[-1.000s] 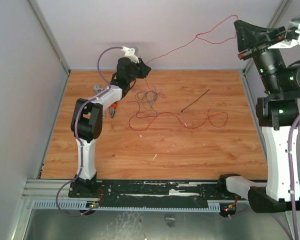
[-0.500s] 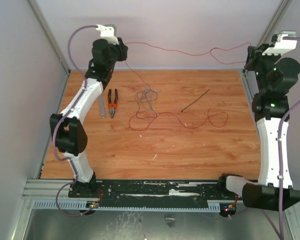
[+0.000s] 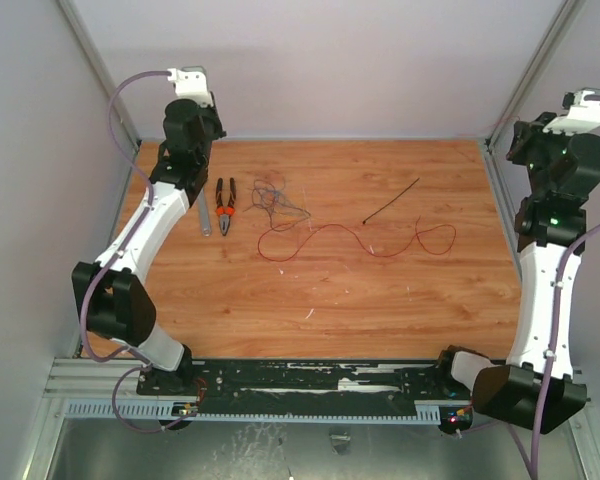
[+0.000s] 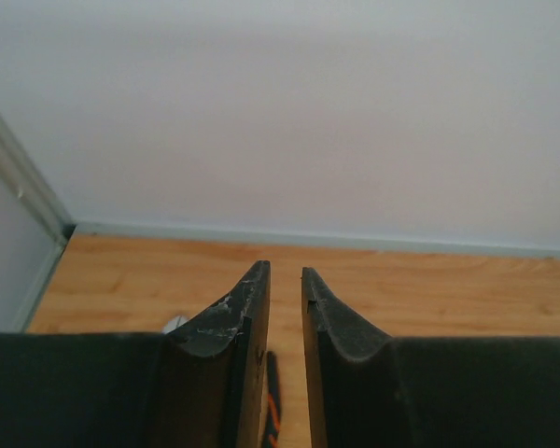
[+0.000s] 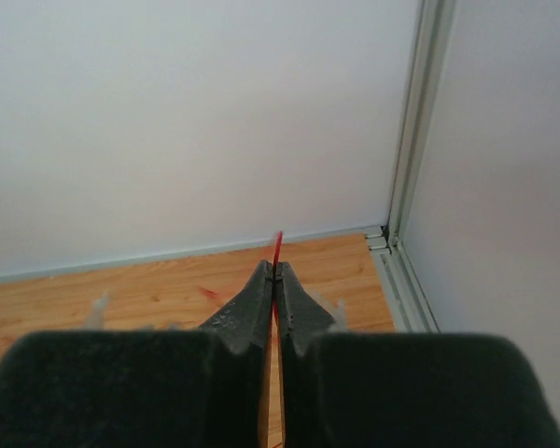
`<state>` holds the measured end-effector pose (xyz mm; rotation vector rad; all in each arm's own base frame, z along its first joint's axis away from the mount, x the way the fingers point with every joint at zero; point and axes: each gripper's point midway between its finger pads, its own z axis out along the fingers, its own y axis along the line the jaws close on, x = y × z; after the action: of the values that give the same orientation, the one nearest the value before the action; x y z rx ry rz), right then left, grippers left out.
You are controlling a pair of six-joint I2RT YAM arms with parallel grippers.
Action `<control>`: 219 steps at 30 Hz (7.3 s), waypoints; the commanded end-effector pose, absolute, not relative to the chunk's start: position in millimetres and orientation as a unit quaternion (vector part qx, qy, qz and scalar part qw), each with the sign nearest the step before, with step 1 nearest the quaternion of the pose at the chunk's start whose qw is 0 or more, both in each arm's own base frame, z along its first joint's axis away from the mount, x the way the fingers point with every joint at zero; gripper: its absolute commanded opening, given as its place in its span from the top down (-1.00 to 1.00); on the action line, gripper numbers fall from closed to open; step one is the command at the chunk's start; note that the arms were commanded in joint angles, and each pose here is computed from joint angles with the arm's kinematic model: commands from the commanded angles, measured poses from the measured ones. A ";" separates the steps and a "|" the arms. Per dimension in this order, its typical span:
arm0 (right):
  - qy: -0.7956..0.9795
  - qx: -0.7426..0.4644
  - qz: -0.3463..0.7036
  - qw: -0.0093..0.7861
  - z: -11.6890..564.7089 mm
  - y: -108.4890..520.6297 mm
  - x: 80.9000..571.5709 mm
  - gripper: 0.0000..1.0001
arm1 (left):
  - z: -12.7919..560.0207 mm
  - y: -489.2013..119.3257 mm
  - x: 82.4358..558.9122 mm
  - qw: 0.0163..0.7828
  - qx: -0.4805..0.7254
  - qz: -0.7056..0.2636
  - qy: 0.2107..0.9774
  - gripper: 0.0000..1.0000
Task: Zip-tie the wires
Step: Untie the cable at the center of the board, then place the cable at the center of the board.
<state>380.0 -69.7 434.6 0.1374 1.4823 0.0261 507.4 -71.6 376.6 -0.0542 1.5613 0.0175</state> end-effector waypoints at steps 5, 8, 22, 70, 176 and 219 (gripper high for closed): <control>0.666 0.087 0.001 0.741 437.1 -86.6 369.6 1.00 | 423.7 -19.7 497.8 0.749 -0.081 0.061 0.655 0.48; 0.662 0.071 0.034 0.745 437.6 -73.8 368.9 1.00 | 423.1 -27.2 500.8 0.748 -0.066 0.043 0.659 0.38; 0.596 -0.043 0.163 0.785 498.5 -10.2 348.3 1.00 | 307.2 -180.4 470.9 0.658 0.179 -0.216 0.699 -0.37; 0.570 -0.075 0.224 0.787 514.9 16.4 331.2 1.00 | 437.9 -187.4 552.6 0.736 0.070 -0.250 0.625 1.00; 0.731 0.283 -0.013 0.621 175.2 -108.0 324.9 1.00 | 89.9 -220.5 348.3 0.461 0.044 -0.073 0.883 0.86; 0.737 0.208 0.064 0.640 217.3 -74.4 351.2 0.17 | 129.8 -227.7 330.0 0.469 0.057 -0.107 0.875 -0.97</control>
<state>341.3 -89.0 194.1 0.5530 1.7133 0.0811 331.7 -225.7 97.1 0.1490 2.2114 -0.2093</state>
